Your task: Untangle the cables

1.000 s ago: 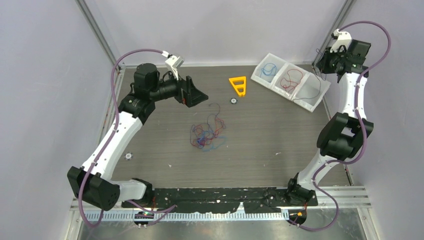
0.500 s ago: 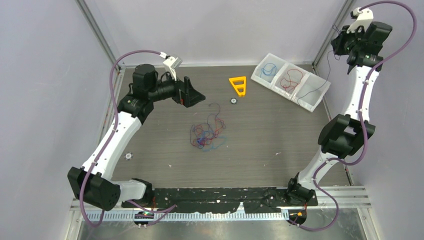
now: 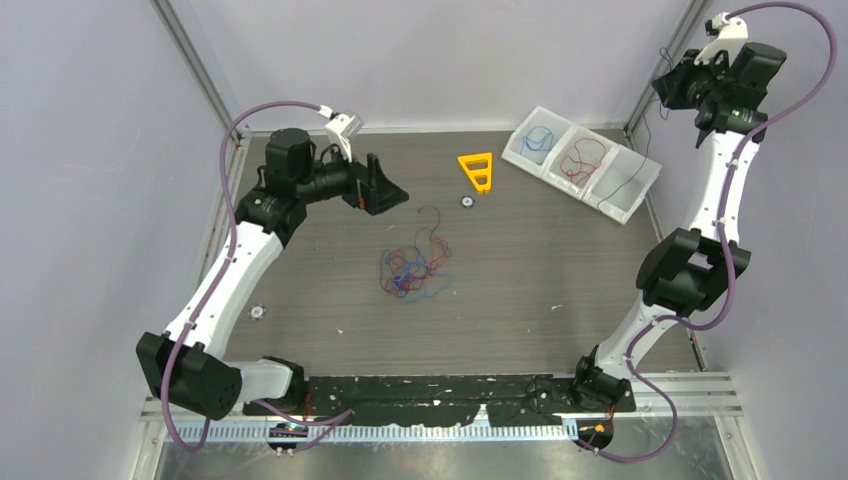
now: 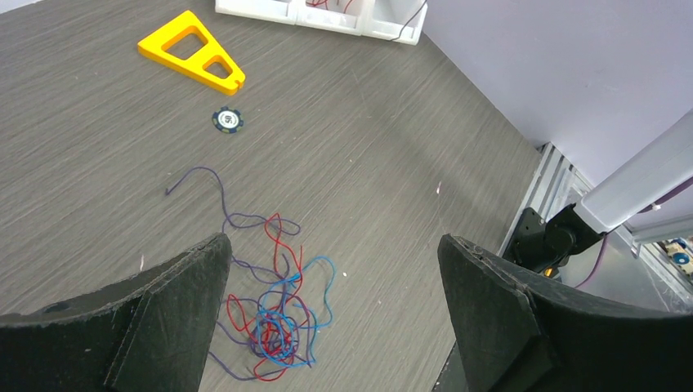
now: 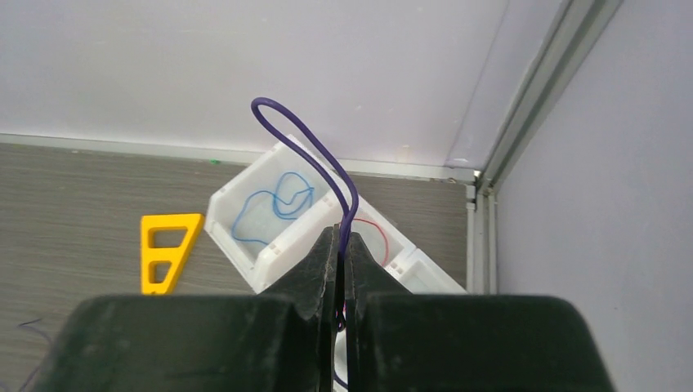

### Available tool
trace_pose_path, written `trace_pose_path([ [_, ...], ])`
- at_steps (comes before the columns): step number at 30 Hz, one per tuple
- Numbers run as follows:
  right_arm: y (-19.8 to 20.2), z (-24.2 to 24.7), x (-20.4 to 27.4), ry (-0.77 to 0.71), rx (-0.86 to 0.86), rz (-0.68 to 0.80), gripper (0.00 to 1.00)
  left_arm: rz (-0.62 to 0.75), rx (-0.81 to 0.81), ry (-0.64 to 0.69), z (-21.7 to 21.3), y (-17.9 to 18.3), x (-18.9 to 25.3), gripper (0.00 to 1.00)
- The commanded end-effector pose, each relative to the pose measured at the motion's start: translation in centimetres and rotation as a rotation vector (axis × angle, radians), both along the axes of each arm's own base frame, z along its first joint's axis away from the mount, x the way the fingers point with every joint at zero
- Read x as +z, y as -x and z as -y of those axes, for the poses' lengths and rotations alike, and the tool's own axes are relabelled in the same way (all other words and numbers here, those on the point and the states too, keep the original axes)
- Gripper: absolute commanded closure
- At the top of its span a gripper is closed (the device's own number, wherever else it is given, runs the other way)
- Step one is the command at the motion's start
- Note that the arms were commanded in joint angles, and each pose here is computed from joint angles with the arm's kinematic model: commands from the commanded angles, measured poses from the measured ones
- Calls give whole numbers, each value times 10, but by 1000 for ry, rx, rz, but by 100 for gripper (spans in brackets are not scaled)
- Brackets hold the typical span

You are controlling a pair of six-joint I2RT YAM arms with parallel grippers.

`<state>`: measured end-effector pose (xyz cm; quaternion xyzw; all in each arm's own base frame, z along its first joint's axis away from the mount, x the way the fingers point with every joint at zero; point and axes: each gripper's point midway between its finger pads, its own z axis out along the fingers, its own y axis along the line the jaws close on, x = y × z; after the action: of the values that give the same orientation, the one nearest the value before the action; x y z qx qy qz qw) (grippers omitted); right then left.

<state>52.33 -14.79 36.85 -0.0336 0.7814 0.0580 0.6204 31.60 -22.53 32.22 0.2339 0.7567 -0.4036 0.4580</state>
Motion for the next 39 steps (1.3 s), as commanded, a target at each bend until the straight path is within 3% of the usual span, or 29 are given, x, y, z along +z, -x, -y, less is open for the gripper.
trace_pose_path([
  [1, 28, -31, 67, -57, 133, 133, 95, 18, -3, -6, -4, 3, 3, 0],
  [9, 72, -68, 100, -185, 238, 151, 95, 16, -2, -7, -6, 7, -1, 0],
  [15, 87, -78, 96, -241, 232, 130, 95, 19, -6, -3, -6, 9, 0, 1],
  [26, 59, -41, 92, -201, 103, 151, 95, 14, -11, 1, -5, 8, -1, 1],
  [39, 12, 13, 19, -48, -25, 90, 95, -3, 3, -16, -7, 3, -8, 0],
])
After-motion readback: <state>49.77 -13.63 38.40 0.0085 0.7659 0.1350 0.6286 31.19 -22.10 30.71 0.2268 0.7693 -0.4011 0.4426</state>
